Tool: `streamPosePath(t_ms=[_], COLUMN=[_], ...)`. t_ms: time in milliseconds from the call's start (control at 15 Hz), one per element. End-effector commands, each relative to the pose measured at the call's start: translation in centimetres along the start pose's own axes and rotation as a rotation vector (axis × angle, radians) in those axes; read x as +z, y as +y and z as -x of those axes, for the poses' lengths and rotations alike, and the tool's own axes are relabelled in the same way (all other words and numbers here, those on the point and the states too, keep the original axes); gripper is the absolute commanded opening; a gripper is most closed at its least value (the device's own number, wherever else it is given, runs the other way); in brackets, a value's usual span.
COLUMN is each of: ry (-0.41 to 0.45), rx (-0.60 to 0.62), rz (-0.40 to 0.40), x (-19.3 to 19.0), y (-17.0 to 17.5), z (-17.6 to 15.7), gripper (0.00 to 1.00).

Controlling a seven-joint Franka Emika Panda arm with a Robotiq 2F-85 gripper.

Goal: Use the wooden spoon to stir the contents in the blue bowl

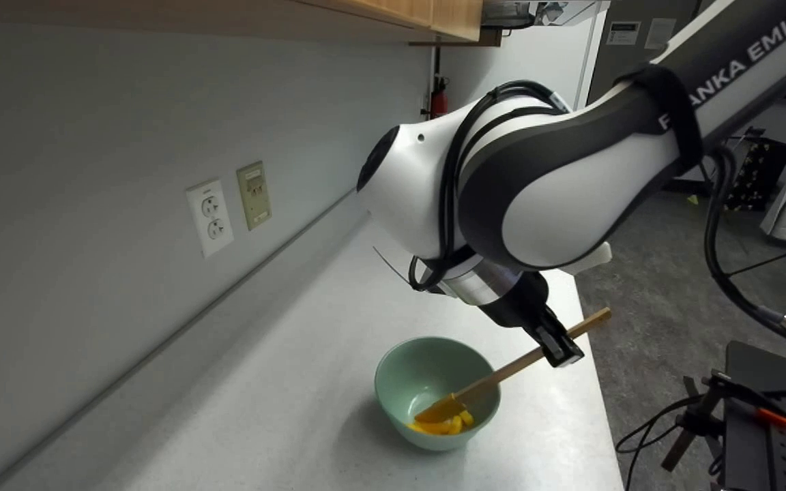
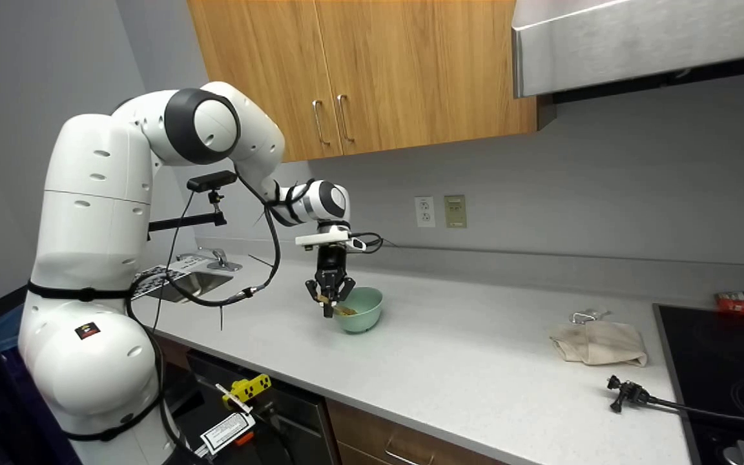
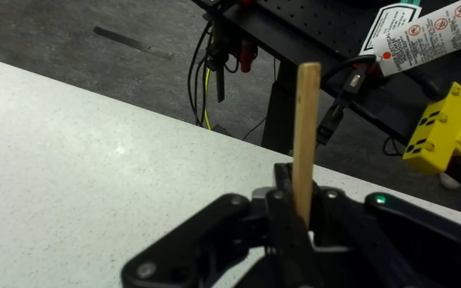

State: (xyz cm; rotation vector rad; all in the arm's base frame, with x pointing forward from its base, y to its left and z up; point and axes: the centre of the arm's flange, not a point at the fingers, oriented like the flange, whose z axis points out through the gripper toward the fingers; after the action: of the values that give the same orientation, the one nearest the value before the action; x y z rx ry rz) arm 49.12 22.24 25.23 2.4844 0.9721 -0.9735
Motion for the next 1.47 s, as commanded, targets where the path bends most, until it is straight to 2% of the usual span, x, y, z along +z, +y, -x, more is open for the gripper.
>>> streamPosePath(t_ms=[0, 533, 733, 933, 1200, 1400], ry=[0.032, 0.086, 0.076, 0.044, -0.006, -0.013], rx=[-0.044, -0.093, -0.119, -0.094, 0.027, 0.105], rz=[-0.063, -0.089, -0.112, -0.094, 0.032, 0.12], x=[-1.0, -1.9, -1.4, -0.2, 1.0, 1.0], y=[0.3, 0.4, 0.1, 0.2, 1.6, 2.1], z=[1.1, 1.7, 1.2, 0.7, 0.2, 0.2], gripper=[0.02, 0.02, 0.02, 0.02, 0.02, 0.02])
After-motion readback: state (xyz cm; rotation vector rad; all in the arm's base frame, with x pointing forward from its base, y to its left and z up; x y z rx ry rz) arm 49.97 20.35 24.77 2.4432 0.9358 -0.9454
